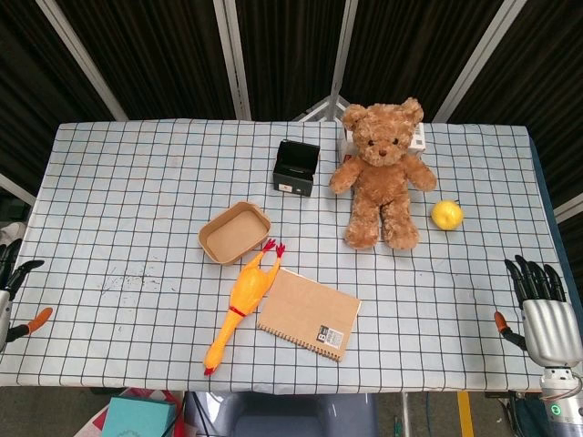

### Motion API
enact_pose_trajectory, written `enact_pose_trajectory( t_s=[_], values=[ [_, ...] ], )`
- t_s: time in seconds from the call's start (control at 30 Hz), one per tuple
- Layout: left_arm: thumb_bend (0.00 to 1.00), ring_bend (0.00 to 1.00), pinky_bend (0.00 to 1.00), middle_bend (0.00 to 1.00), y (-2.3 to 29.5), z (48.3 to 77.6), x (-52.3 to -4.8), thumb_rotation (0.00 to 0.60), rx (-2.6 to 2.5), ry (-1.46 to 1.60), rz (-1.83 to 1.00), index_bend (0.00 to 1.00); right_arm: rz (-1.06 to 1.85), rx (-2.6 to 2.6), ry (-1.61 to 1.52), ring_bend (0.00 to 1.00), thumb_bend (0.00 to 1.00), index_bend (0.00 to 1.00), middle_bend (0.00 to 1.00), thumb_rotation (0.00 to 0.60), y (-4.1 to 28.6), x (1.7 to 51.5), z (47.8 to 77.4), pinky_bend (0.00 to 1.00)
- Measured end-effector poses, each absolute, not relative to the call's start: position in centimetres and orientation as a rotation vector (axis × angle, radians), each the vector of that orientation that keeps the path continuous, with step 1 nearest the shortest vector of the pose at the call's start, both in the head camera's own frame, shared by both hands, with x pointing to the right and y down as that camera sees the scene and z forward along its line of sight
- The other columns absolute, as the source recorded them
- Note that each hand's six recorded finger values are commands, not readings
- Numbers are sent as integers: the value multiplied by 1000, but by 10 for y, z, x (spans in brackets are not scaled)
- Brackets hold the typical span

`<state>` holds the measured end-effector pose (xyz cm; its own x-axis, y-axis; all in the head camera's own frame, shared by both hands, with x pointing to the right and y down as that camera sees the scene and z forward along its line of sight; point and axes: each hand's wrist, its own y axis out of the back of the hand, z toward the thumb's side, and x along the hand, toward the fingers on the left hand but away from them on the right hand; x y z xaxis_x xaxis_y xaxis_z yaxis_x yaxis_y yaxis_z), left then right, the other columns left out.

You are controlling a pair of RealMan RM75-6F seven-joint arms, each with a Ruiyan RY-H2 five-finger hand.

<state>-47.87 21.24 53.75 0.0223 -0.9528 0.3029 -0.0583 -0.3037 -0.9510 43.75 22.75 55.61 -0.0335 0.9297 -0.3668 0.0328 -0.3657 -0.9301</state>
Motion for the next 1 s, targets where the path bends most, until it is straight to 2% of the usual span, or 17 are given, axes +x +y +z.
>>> enact_pose_trajectory(
  t_s=[0.8,1.0],
  values=[
    [269,0,135,1,216,537,-476,600,-1474,1084,-1411,235,1566,-1505,-1092,88,334,0,59,600,230,448,563,0],
    [269,0,135,1,217,536,-476,600,-1469,1085,-1416,236,1558,-1541,-1216,103,331,0,60,600,220,446,570,0]
  ],
)
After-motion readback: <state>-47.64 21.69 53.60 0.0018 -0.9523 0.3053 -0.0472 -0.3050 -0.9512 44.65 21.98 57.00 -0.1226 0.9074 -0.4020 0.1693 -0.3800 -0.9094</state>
